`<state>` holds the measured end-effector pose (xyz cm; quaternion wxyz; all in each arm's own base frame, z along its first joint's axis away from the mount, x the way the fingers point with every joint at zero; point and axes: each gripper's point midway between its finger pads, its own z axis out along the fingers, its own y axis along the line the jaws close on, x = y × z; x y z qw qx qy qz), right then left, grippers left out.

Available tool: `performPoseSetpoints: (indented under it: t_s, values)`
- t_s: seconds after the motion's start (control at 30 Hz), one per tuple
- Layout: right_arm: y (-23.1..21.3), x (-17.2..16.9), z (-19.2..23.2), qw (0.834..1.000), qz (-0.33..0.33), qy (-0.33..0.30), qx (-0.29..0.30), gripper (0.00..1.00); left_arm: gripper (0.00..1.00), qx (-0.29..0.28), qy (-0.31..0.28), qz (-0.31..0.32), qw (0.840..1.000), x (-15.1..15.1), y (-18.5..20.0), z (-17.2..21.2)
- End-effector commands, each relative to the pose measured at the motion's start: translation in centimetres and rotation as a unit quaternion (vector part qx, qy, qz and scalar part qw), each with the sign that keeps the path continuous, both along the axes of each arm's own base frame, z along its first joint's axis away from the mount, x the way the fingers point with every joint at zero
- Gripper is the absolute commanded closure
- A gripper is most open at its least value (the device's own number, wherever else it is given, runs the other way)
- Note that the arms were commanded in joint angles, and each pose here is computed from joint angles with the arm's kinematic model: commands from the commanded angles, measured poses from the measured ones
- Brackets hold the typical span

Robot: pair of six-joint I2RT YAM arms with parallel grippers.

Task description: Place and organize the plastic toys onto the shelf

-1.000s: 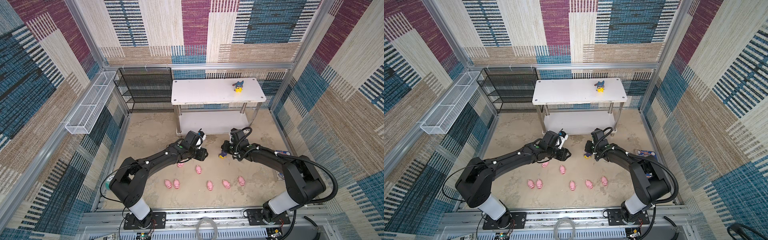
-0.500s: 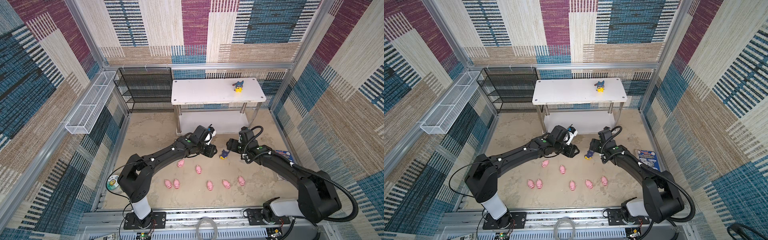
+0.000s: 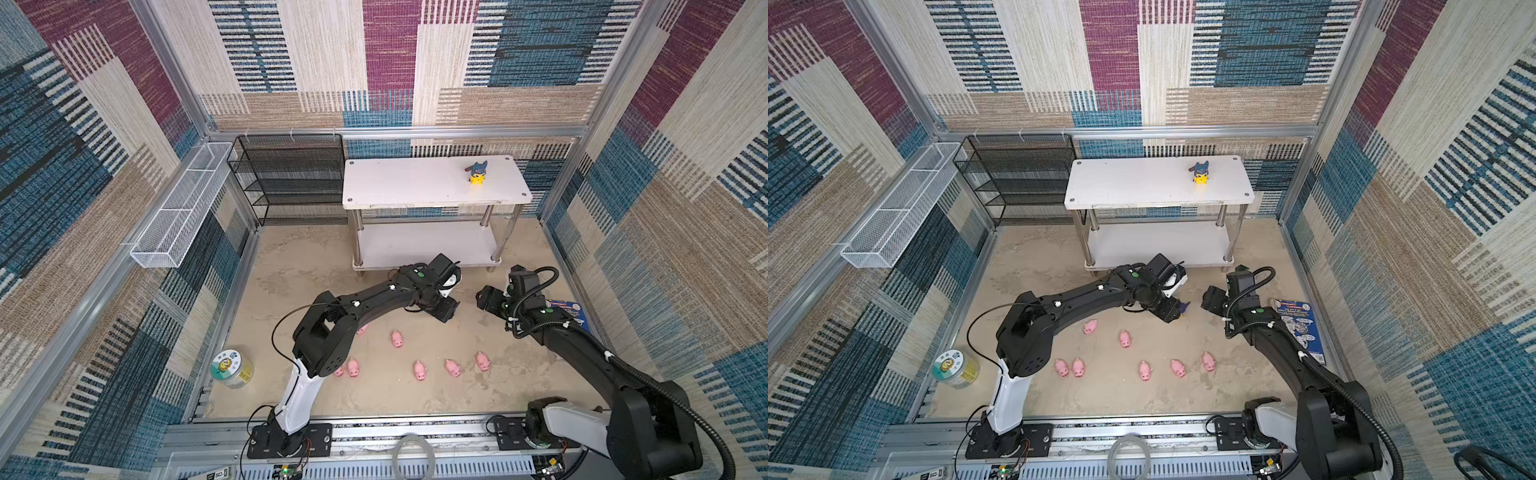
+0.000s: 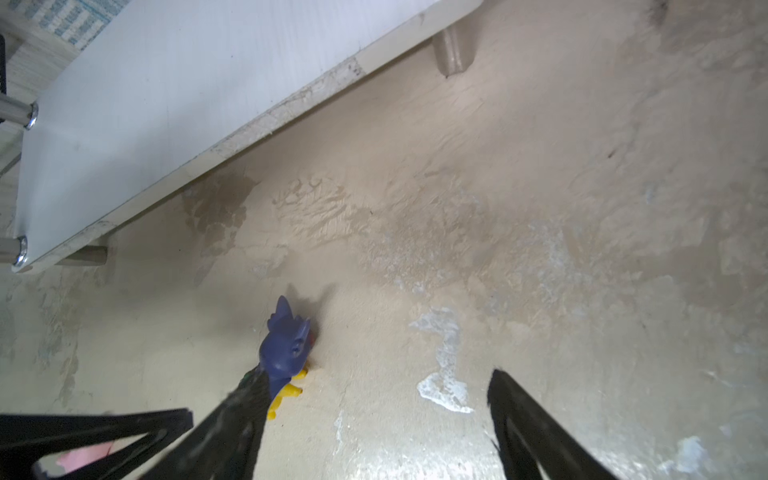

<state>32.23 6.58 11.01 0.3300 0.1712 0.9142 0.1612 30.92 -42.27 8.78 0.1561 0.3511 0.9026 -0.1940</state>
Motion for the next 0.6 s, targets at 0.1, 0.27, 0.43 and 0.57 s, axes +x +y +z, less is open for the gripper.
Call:
performPoseSetpoints:
  t_s: [0.1,0.27,0.43,0.57]
  values:
    - [0.5,0.3,1.2,1.000,0.015,-0.019,0.010,0.15,0.47,0.039,-0.009,-0.013,0.999,1.0,-1.1,-1.8]
    - [0.3,0.2,1.3,1.000,0.013,-0.021,0.008,0.15,0.48,0.077,-0.013,-0.006,0.997,2.1,-1.2,-3.3]
    - [0.2,0.2,1.6,1.000,0.012,-0.024,0.006,0.15,0.48,0.084,-0.016,-0.007,0.996,2.6,-1.3,-4.1]
    - [0.2,0.4,1.9,1.000,0.013,-0.028,0.005,0.14,0.48,0.091,-0.020,-0.005,0.996,2.9,-1.1,-4.5]
